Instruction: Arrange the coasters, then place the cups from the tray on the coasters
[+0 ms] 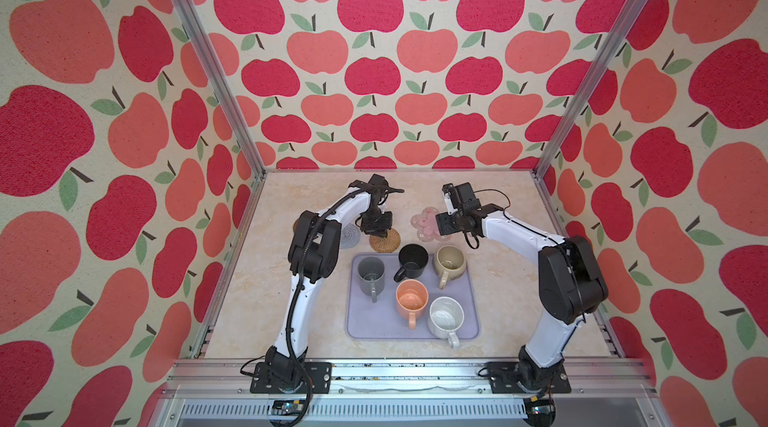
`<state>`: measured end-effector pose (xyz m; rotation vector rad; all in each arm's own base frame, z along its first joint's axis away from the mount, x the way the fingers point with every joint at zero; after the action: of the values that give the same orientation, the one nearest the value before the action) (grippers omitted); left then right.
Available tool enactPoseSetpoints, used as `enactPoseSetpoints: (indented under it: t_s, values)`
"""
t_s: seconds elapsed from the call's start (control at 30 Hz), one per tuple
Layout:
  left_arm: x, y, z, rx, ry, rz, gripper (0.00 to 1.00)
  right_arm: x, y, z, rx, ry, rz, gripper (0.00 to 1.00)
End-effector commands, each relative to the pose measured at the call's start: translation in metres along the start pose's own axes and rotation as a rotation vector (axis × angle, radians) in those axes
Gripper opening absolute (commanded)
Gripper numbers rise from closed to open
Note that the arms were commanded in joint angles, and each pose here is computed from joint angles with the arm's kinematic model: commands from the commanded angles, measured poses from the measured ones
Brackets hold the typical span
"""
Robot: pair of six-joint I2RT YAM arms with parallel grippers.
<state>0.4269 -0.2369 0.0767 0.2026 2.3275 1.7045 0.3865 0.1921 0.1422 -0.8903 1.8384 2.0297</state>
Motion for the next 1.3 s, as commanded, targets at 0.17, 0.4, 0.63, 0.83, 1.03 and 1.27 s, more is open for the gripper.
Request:
enactPoseSetpoints:
  t_s: [0.17,0.4,0.63,0.83,1.03,1.27]
  values:
    - [-0.018,-0.027,0.014,-0.085,0.065,0.014,0.15,0.002,0.017,-0.006,0.021,-0.030,-0.024,0.73]
    - [-0.054,-0.037,0.024,-0.095,0.127,-0.063,0.14,0.004,0.020,-0.007,0.019,-0.046,-0.024,0.73]
    - [-0.091,-0.041,0.034,-0.061,0.171,-0.176,0.16,0.010,0.022,-0.008,0.013,-0.068,-0.015,0.73]
    - [-0.114,-0.047,0.042,-0.009,0.205,-0.271,0.18,0.017,0.021,-0.007,0.004,-0.092,-0.004,0.73]
    - [-0.129,-0.060,0.051,0.063,0.299,-0.332,0.20,0.022,0.016,-0.007,-0.001,-0.126,0.003,0.73]
    - [-0.142,-0.071,0.058,0.108,0.361,-0.381,0.22,0.021,0.010,-0.004,-0.014,-0.144,0.009,0.73]
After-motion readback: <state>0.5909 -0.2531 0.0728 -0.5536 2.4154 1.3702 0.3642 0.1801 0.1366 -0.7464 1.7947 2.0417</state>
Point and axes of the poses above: each gripper's point midway between its finger pads, its own y axis back along the fingers, its own z axis along the line the jaws close on, x = y × z, the point moved 5 cm from there along y, back along the fingers, and after that the axes turned 7 degrees about -y, right-handed, at the moved point
